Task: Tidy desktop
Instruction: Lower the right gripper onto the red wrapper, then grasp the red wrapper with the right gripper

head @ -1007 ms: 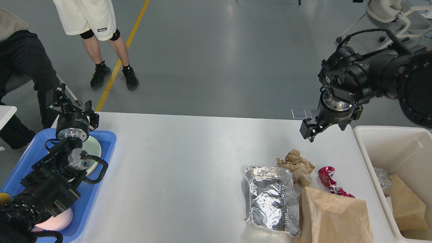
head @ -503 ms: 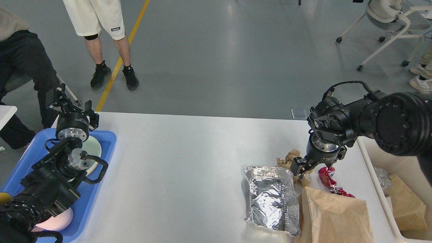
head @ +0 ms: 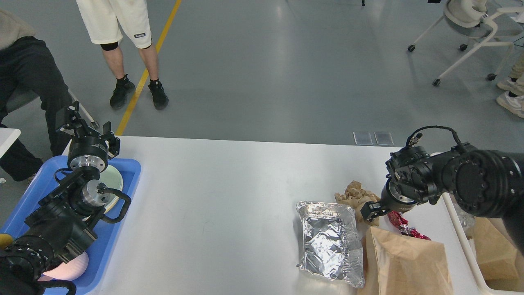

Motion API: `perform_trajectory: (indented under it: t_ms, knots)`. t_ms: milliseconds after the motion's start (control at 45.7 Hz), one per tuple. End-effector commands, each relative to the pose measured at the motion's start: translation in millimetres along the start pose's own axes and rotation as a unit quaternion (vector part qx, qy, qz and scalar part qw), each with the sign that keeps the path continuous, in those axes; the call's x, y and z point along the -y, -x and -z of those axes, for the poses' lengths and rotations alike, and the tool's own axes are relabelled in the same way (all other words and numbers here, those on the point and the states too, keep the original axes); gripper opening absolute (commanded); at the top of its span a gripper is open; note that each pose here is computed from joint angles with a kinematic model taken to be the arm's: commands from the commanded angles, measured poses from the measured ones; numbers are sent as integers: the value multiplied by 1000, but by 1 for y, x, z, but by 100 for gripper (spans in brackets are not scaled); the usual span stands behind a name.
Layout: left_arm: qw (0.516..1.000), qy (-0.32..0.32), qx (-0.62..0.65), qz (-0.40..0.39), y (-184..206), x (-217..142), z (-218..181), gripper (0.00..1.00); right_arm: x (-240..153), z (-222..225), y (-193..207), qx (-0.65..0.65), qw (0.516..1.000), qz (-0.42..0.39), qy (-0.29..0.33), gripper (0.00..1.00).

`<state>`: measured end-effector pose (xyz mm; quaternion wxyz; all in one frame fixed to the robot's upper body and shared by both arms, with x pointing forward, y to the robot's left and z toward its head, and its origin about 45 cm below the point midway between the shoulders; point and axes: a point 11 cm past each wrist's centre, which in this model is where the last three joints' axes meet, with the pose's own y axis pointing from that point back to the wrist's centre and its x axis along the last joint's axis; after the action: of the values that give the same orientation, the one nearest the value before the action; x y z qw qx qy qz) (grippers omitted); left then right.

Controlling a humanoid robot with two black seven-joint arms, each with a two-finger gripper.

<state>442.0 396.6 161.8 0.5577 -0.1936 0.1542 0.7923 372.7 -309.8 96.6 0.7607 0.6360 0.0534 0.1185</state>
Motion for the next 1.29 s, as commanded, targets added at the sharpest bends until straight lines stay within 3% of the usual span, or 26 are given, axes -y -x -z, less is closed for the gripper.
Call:
perform_trajectory:
  t_ms: [0, 416, 897, 1073, 1270]
  knots:
    - [1000, 0, 0, 0, 0, 0, 0, 96, -3, -15, -1, 10, 1000, -7, 11, 97]
    - [1000, 0, 0, 0, 0, 0, 0, 96, -4, -37, 5, 26, 999, -6, 22, 97]
    - [1000, 0, 0, 0, 0, 0, 0, 96, 22, -36, 18, 35, 999, -26, 16, 95]
    - [1000, 0, 0, 0, 0, 0, 0, 96, 27, -41, 23, 40, 998, -36, 17, 89]
    - [1000, 0, 0, 0, 0, 0, 0, 96, 28, -41, 24, 59, 997, -38, 10, 69]
